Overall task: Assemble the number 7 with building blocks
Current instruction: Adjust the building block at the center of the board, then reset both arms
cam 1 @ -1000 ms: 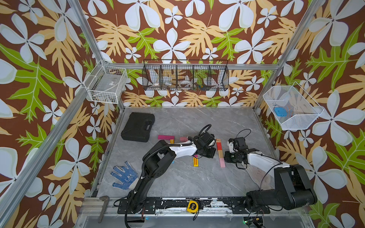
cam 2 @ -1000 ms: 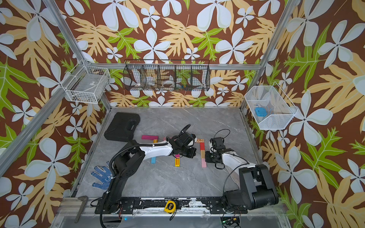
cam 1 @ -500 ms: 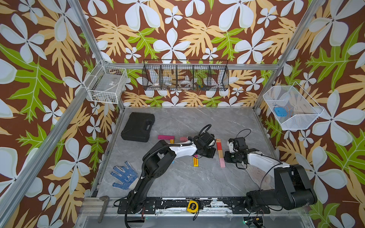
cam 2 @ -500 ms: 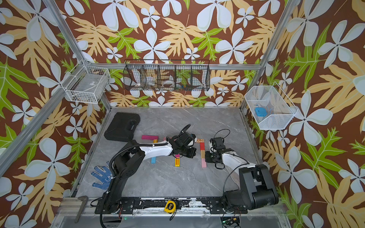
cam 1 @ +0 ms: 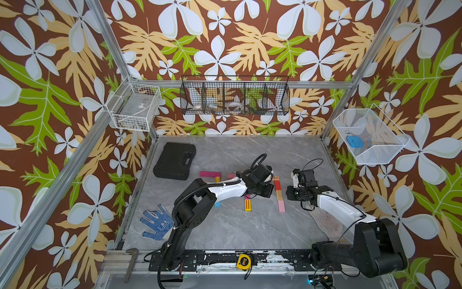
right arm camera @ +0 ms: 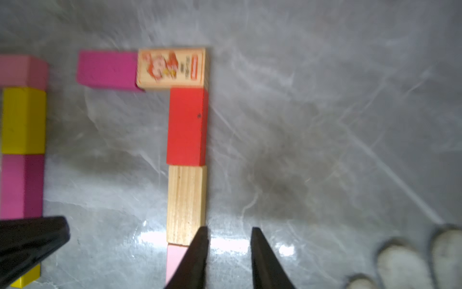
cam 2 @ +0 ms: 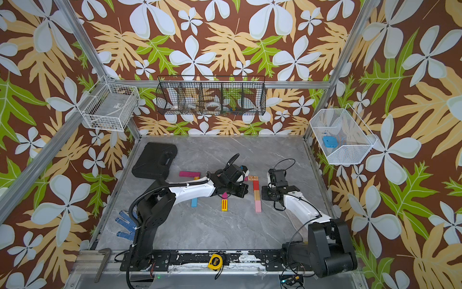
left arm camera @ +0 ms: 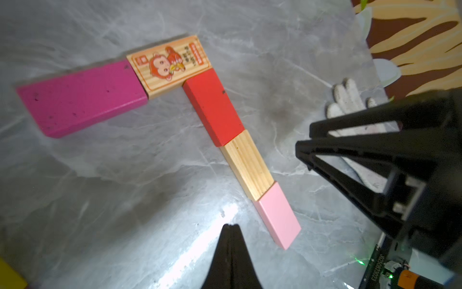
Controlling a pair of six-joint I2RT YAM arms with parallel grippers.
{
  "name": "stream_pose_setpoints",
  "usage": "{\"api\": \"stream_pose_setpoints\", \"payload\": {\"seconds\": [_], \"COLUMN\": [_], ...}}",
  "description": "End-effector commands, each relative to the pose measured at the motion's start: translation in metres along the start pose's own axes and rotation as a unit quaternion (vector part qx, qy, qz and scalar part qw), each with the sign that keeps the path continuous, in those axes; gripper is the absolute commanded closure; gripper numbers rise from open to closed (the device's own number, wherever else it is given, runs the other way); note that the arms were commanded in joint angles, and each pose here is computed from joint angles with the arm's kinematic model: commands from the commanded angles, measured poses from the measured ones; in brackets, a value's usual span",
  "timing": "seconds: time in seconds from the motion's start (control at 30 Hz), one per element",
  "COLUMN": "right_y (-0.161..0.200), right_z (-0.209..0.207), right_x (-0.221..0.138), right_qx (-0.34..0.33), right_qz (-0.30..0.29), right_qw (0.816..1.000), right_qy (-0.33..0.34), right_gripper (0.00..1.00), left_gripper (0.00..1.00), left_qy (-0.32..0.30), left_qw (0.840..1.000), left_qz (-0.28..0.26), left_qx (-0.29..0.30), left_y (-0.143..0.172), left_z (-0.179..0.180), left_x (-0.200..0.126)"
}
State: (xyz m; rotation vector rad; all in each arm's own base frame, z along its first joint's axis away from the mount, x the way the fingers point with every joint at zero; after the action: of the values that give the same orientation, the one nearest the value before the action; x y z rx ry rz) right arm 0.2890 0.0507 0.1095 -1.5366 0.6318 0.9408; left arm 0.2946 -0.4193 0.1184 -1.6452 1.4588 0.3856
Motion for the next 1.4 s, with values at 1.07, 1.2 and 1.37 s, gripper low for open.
{"api": "stream_pose_setpoints", "payload": {"seconds": [1.07,1.2,1.37], "right_y": [-0.077,-0.064,-0.057], "right_z": [-0.042,-0.044,-0.051], "right_x": [-0.006,0.003,0.01], "right_qx": [-0.127,-0.111,-0.106], "right_qz": [-0.252,-0.278,-0.288], "right_qw": [0.938,0.93,0.921], "right_qy": [0.2,0.213,0.241], "right_gripper": [0.06,0.06,0.06], "left_gripper": [0.0,0.0,0.0], "left_qy": [-0.378,-0.392,-0.378], "left_qw": [0.692,0.69,0.69], "left_qz": [-0.614,-0.603,-0.611], "left_qx": [-0.04,-0.08,-0.087], "left_y": [0.023,0.033,0.038], "left_z": [0.234,0.271,0.286], "left_x": [-0.317,-0.322,-0.317]}}
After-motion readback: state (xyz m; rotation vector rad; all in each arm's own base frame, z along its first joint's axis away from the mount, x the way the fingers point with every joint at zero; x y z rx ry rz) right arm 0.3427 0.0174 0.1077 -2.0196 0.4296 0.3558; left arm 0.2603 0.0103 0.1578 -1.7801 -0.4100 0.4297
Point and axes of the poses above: each gripper's point midway between its finger pads, its own x axis out along the fingers, its own z axis along the line the jaws close on, y = z × x, the point moved 4 cm from there along -x, back along the fingers, and after that the axes turned 15 degrees about -x, right-handed, at the moved point
